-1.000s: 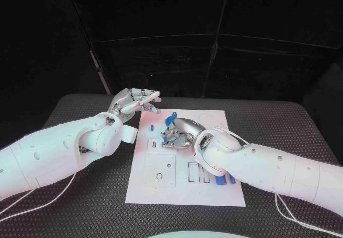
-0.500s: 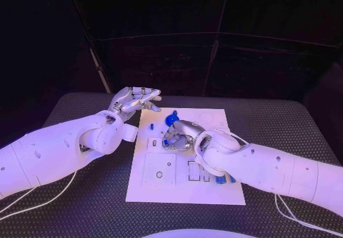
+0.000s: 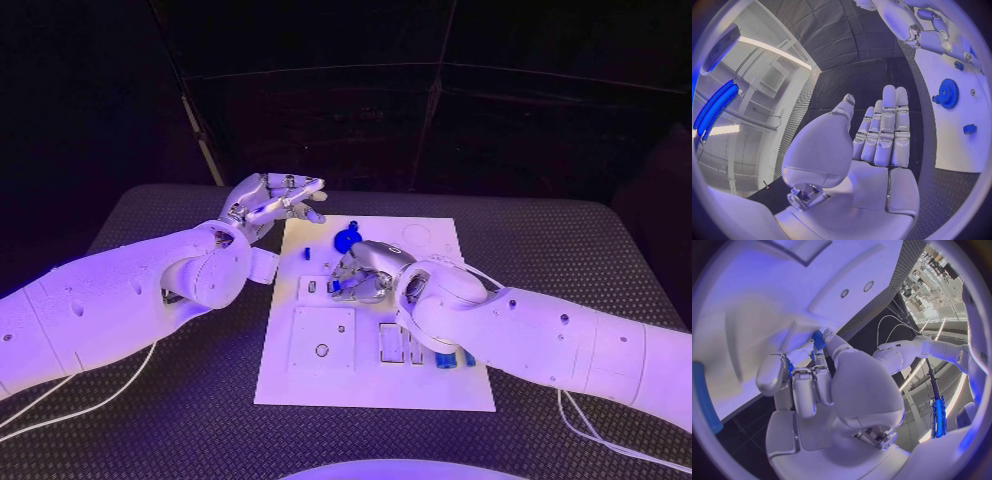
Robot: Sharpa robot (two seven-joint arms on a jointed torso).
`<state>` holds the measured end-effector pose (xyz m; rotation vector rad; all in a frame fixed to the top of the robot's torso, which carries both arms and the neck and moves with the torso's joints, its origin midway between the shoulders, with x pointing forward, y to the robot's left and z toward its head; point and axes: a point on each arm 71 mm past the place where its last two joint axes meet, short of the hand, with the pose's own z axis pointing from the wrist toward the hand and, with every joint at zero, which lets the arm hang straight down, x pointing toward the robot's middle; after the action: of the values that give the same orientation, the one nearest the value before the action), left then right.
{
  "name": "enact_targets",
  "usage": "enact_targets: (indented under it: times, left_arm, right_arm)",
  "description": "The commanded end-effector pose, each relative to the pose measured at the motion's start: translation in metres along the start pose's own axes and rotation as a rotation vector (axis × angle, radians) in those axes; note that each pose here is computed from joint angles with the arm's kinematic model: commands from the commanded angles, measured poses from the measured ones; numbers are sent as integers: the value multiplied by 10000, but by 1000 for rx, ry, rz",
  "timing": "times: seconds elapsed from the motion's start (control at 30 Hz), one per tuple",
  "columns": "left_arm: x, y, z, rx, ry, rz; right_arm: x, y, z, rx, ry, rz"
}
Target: Assemble the parts on the task board
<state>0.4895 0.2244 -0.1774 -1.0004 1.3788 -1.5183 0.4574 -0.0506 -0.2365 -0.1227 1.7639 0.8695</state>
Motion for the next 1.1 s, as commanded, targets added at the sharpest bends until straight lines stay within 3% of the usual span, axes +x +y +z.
enact_targets:
  times: [0.03, 0.73, 1.1]
  left_arm:
    - [12, -15, 8, 9, 10, -7]
    - [18, -10, 15, 8, 12, -9]
    - [18, -10, 15, 8, 13, -9]
  right_arm:
    - [51, -74, -29, 34, 33, -37]
    - [18, -60, -50, 33, -8, -76]
    - [29, -73, -41, 43, 6, -88]
